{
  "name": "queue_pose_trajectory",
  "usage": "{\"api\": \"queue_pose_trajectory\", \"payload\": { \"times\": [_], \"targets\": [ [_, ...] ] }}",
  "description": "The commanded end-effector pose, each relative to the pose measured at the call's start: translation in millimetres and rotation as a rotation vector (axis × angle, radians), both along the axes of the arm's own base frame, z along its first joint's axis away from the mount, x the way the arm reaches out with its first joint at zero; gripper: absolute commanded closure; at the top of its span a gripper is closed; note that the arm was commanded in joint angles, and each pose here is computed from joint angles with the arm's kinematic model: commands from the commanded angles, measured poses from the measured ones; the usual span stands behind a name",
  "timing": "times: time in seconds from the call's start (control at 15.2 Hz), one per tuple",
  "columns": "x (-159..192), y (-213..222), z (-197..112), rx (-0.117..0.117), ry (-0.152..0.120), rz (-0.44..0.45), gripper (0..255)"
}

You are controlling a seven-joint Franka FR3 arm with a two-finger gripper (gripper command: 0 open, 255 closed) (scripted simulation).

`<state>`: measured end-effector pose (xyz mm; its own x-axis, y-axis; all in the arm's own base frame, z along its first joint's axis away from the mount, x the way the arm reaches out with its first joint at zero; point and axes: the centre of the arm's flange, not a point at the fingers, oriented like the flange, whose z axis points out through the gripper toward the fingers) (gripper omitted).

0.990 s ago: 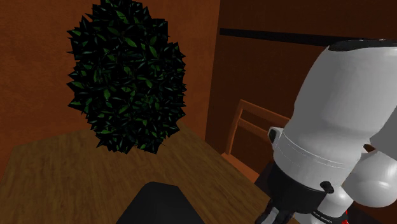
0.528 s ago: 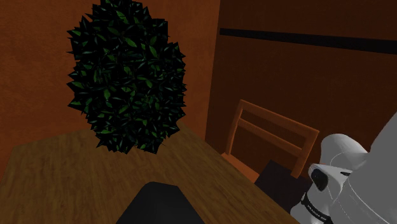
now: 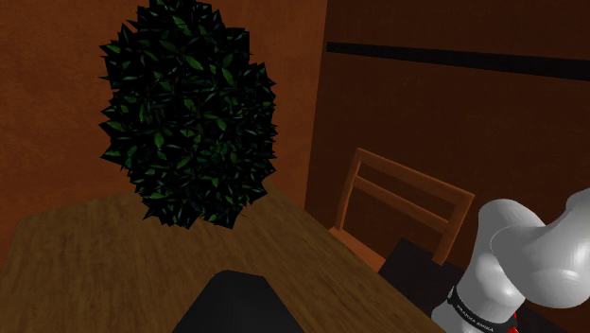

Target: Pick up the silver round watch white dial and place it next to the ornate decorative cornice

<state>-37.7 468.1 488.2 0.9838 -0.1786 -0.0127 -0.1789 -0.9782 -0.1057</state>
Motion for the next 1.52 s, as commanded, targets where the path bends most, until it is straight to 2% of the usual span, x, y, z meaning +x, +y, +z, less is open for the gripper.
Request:
{"api": "queue_pose_trajectory", "payload": {
  "times": [0.0,1.45],
  "targets": [
    [-3,3,-10,0.0,0.001,-0.001,255],
    [-3,3,-124,0.0,0.001,-0.001,255]
  ]
}}
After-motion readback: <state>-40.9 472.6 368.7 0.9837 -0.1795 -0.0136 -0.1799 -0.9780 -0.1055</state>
